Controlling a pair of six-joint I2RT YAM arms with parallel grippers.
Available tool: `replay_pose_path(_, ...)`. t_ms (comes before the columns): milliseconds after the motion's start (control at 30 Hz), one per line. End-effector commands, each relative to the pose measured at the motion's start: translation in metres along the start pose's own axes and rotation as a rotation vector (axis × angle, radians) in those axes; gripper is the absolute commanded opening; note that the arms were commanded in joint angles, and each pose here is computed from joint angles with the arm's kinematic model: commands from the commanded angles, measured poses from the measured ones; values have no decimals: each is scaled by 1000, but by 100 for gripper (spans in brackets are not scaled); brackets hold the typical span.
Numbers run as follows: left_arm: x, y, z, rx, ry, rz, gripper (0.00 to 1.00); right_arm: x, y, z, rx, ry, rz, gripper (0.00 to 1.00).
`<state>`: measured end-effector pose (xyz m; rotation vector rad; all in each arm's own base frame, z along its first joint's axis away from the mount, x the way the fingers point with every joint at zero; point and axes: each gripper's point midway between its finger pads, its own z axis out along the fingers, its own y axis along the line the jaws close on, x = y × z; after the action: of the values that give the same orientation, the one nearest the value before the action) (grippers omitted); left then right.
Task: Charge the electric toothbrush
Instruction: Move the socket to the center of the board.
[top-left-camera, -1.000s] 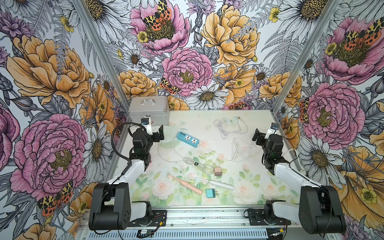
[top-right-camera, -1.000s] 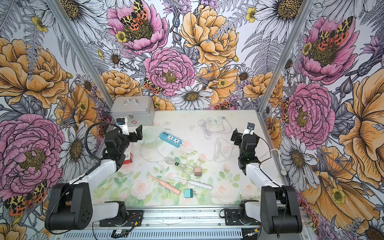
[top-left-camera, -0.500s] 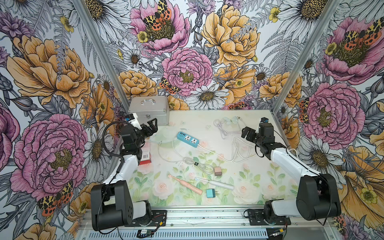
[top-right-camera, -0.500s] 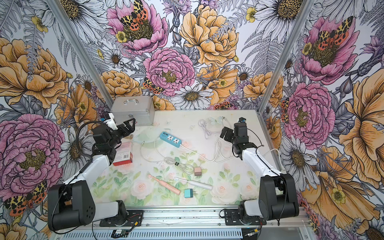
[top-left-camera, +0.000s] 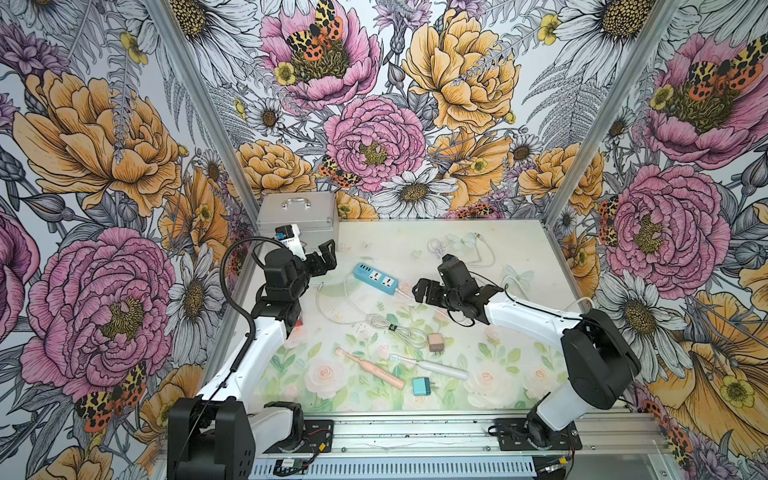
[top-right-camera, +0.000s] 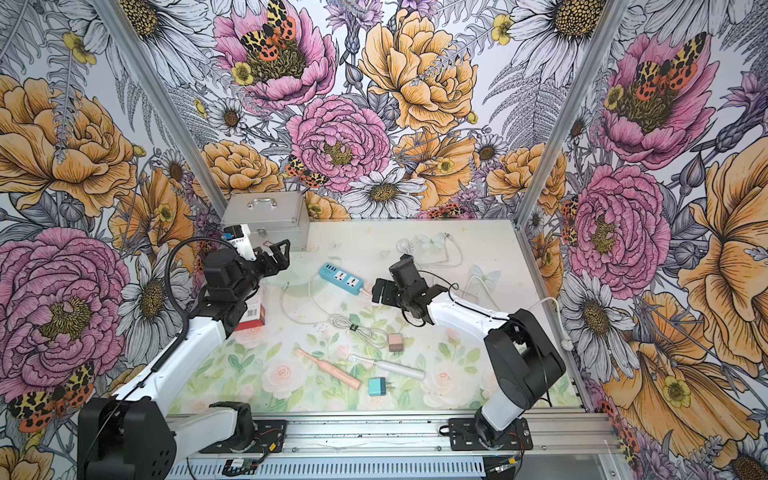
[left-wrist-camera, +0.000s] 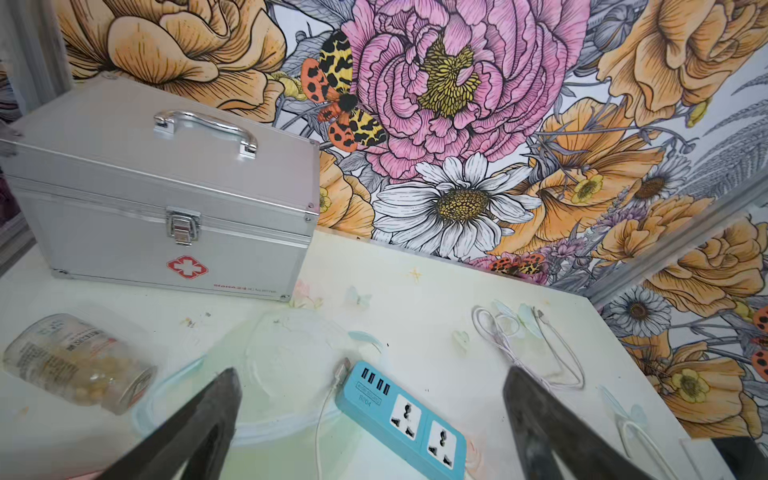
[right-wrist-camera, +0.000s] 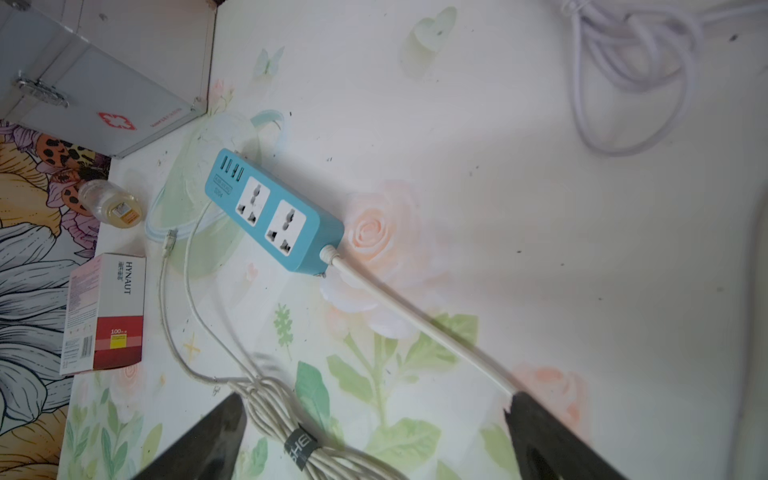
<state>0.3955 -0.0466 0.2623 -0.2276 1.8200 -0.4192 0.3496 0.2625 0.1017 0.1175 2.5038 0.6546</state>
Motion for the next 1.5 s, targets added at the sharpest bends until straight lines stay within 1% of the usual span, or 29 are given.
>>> replay_pose_path(0,-8,15,-11,-96,-39,5,99,4,12,11,-12,13,46,100)
replay_pose_path(133,-8,37,-20,-238,-18,-1,99,19,7,28,-1,48,74,100)
replay_pose_path(167,-9,38,-22,-250,-24,9,99,22,3,32,10,54,84,100)
replay_pose_path(200,-11,37,-24,-250,-35,14,99,24,0,35,20,59,85,100)
replay_pose_path(267,-16,43,-30,-288,-59,-29,99,26,-9,39,51,52,93,100)
replay_pose_path(433,-25,63,-43,-411,-126,-64,99,27,-33,43,115,43,122,100)
replay_pose_path(600,-21,61,-42,-383,-124,-69,99,33,-63,46,182,51,168,100)
replay_pose_path(700,-17,63,-38,-389,-81,-70,99,33,-86,46,234,42,175,100)
replay_pose_path(800,-19,53,-34,-373,-65,-9,99,28,-110,44,285,32,186,100)
replay_pose_path(900,-13,16,-23,-304,-26,149,99,21,-131,44,319,27,201,100)
replay_pose_path(933,-8,-1,-16,-284,-2,229,99,18,-141,42,337,20,210,100)
replay_pose_path(967,1,-24,-7,-235,31,302,99,15,-149,40,351,14,223,100)
replay_pose_path(1067,38,-78,25,-90,159,452,99,-1,-166,33,367,-15,248,100)
replay_pose_path(1133,73,-107,51,3,258,547,99,-10,-173,27,368,-30,260,100)
replay_pose_path(1167,85,-121,63,44,299,582,99,-14,-175,24,373,-31,261,100)
replay_pose_path(1267,131,-152,99,188,411,667,99,-17,-174,15,363,-41,255,100)
replay_pose_path(1300,140,-158,109,215,430,674,99,-17,-172,13,354,-42,255,100)
replay_pose_path(1367,168,-164,132,286,496,681,99,-17,-166,4,325,-50,256,100)
replay_pose_path(1467,195,-173,148,413,577,680,99,-18,-155,-9,275,-62,239,99)
